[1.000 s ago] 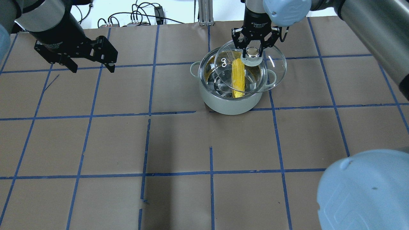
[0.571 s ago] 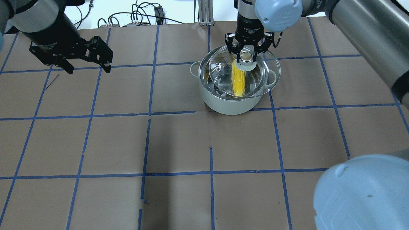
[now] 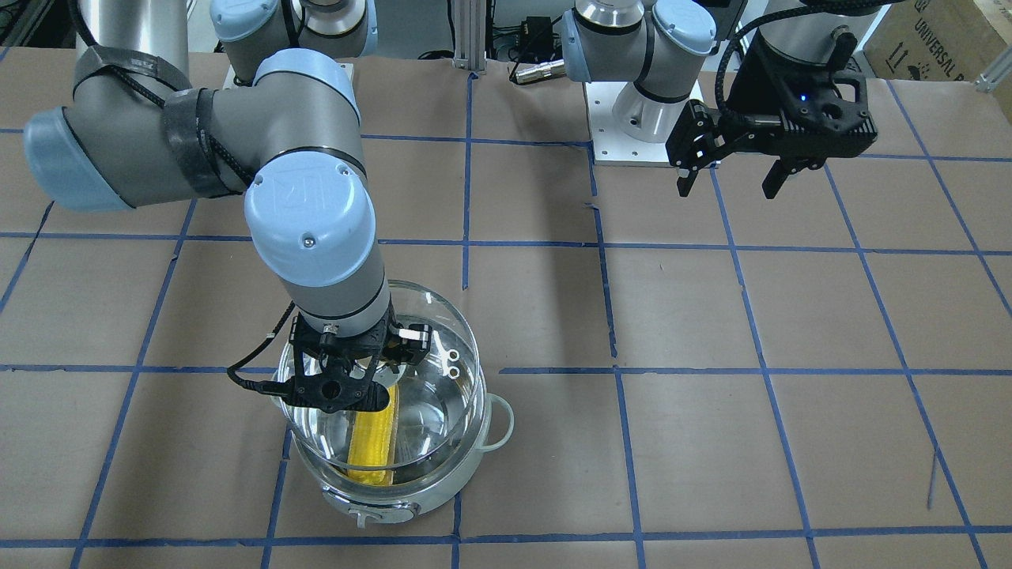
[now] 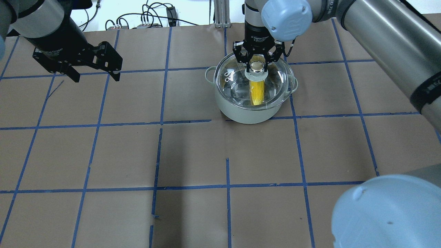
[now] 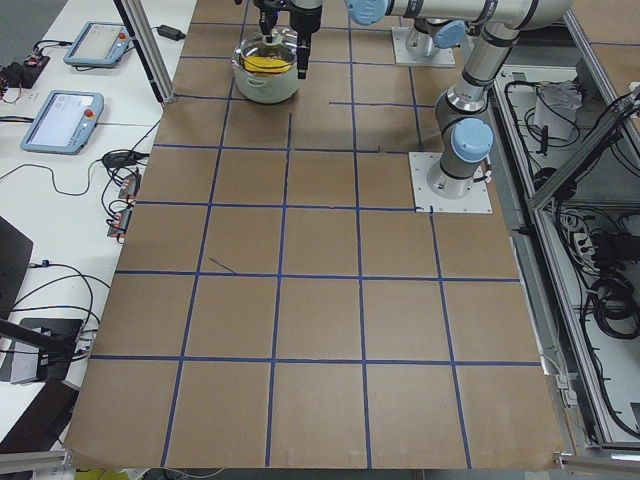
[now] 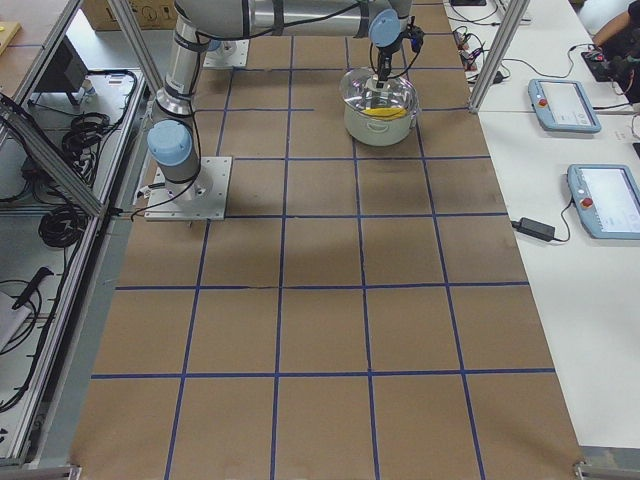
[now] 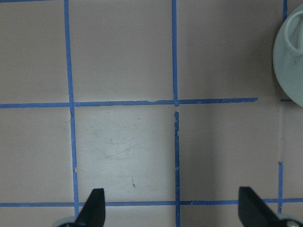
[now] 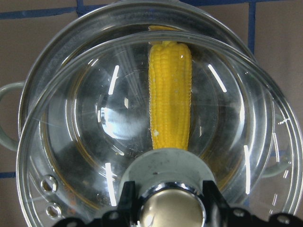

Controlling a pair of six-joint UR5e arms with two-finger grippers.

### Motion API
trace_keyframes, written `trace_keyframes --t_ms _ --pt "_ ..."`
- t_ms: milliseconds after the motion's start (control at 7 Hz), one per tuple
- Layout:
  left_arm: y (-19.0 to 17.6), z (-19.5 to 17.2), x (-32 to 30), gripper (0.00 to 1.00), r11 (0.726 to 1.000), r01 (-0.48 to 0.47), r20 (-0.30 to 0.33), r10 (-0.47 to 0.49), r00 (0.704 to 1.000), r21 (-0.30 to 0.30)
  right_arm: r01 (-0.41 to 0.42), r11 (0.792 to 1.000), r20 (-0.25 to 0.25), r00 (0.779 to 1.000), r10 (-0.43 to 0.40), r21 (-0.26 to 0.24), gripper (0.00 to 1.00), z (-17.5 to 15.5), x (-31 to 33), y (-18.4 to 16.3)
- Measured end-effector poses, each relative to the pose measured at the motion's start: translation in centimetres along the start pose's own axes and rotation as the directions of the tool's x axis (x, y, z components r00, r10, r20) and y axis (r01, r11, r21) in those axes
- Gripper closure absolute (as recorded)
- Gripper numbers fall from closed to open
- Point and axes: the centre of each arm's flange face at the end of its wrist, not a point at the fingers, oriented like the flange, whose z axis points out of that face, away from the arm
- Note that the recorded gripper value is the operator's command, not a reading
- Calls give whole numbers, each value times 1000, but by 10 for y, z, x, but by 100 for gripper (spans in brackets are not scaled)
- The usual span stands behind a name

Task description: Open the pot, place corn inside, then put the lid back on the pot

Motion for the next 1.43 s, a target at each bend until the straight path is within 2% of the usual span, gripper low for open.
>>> trace_keyframes --t_ms 857,1429 --pt "1 0 1 0 1000 -3 3 3 1000 -1 -12 999 1 1000 12 30 92 13 -4 -12" --pt "2 1 2 0 1000 -3 3 3 1000 -2 -15 1000 -5 1000 15 28 92 17 -6 -12"
